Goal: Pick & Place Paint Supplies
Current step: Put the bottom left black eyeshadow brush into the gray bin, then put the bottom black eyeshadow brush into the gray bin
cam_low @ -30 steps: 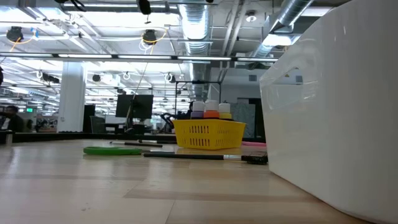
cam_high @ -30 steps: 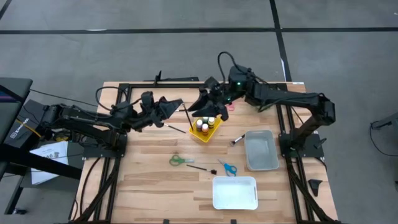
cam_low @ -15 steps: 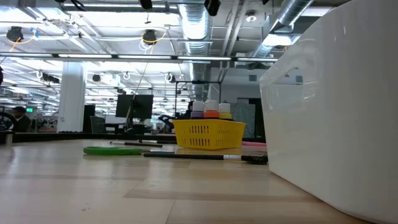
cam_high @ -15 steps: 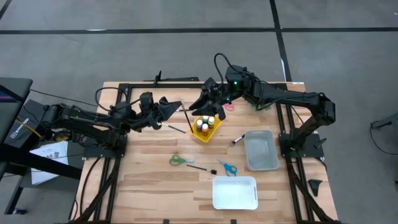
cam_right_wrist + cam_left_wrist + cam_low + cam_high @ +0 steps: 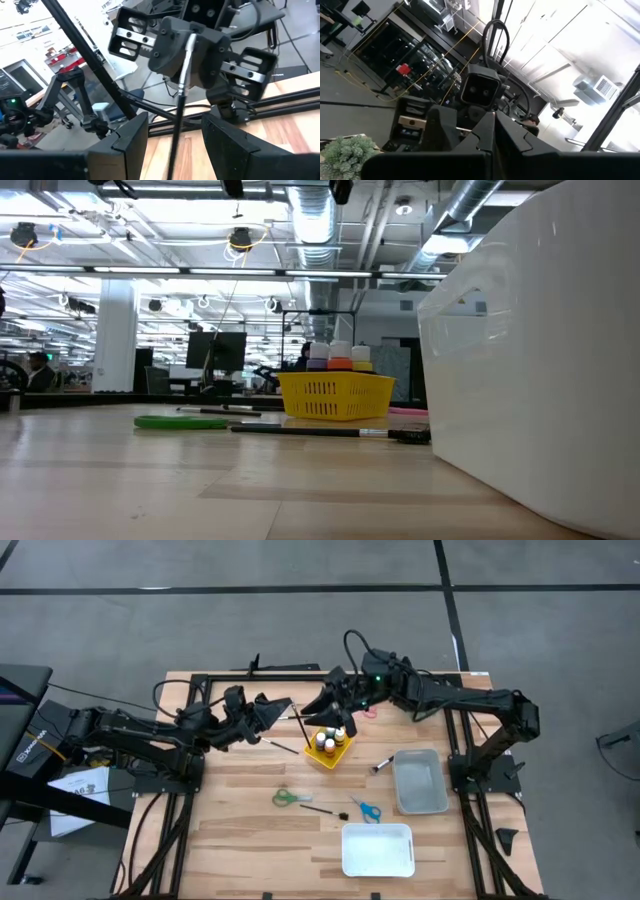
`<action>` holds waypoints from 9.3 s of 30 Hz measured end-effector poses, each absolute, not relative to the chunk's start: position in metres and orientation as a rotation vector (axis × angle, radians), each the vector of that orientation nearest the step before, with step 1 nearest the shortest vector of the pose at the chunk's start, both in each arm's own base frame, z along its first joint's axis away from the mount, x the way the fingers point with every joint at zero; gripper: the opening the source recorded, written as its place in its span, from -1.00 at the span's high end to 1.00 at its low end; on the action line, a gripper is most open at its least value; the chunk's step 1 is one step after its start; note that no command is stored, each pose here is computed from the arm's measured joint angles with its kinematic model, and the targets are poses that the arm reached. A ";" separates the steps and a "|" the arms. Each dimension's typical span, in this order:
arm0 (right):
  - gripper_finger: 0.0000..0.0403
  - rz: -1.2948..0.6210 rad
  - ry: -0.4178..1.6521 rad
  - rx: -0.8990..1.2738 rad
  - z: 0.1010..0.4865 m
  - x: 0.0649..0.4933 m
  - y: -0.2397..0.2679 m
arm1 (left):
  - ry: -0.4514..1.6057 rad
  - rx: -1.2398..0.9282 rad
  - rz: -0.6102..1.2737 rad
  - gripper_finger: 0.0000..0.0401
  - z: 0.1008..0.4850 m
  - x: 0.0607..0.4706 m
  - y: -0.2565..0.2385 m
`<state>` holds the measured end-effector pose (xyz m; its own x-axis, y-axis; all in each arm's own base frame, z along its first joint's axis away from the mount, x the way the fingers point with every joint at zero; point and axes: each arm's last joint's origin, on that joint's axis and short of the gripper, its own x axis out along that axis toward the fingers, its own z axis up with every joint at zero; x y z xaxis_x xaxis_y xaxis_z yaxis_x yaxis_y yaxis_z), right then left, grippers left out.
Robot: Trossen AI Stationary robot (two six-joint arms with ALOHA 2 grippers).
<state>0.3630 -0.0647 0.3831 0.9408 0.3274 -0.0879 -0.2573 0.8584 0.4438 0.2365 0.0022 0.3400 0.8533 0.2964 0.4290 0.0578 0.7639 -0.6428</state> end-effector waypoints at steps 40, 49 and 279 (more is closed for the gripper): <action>0.12 0.302 0.197 0.457 0.380 0.363 -0.065 | -0.618 -0.719 0.193 1.00 0.343 0.260 0.006; 0.51 0.303 0.199 0.458 0.379 0.363 -0.065 | -0.608 -0.718 0.196 1.00 0.342 0.260 0.006; 0.72 -0.154 -0.075 0.836 0.315 0.135 -0.003 | 1.310 0.258 -0.085 0.29 0.173 0.214 0.146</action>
